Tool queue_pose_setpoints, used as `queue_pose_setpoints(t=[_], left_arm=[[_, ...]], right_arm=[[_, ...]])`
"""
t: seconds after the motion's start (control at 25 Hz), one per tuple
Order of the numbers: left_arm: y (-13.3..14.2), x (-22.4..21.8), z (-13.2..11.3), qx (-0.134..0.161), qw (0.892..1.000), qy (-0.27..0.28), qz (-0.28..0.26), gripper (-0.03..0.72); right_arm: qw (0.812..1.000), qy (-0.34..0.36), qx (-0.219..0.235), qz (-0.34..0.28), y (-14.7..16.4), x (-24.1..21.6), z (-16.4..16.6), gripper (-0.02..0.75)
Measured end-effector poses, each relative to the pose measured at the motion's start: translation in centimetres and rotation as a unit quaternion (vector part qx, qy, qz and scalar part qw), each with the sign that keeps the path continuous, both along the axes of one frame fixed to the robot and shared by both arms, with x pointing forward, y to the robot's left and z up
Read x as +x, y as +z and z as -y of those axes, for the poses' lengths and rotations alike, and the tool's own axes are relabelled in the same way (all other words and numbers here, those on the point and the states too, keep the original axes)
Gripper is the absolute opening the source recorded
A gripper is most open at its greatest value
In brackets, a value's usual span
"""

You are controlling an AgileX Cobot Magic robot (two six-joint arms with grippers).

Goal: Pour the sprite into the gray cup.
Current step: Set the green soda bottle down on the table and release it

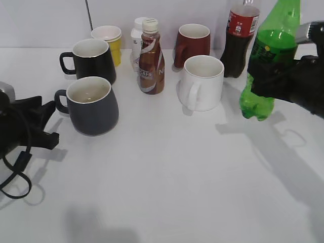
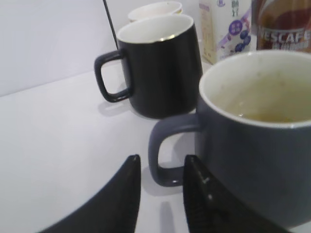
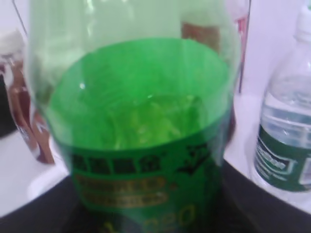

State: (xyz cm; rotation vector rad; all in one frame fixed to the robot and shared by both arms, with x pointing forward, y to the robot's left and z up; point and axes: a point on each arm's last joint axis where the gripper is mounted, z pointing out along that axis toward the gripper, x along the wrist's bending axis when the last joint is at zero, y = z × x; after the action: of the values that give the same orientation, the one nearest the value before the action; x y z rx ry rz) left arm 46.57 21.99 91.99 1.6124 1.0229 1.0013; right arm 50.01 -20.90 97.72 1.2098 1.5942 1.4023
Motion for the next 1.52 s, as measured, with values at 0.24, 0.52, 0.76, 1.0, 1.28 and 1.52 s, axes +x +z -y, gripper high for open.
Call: queue_pose_setpoints(t=[0.24, 0.52, 0.76, 1.0, 1.28, 1.52], left_arm=[[1.5, -0.4, -0.1, -0.006, 1.0, -0.001, 0.008, 0.239], [2.3, -0.6, -0.2, -0.012, 1.0, -0.002, 0.02, 0.239], [2.3, -0.6, -0.2, -0.012, 1.0, -0.003, 0.021, 0.239], [2.3, -0.6, -0.1, -0.012, 1.0, -0.004, 0.021, 0.239], [3.4, -0.9, -0.2, -0.019, 0.999, -0.005, 0.038, 0.239], [5.5, -1.7, -0.5, -0.029, 0.998, -0.01, 0.062, 0.239]], right_arm=[[0.999, 0.001, 0.02, 0.04, -2.5, -0.5, 0.1, 0.36], [1.0, 0.002, 0.008, 0.015, -3.8, -1.6, 0.5, 0.36], [0.999, 0.024, 0.0, 0.021, -3.8, -1.7, 0.1, 0.5], [0.999, 0.027, 0.002, 0.038, -3.5, -1.7, 0.1, 0.543], [0.999, 0.026, 0.0, 0.047, -3.3, -1.7, 0.1, 0.602], [0.997, 0.034, 0.004, 0.072, -2.2, -1.9, 0.0, 0.612]])
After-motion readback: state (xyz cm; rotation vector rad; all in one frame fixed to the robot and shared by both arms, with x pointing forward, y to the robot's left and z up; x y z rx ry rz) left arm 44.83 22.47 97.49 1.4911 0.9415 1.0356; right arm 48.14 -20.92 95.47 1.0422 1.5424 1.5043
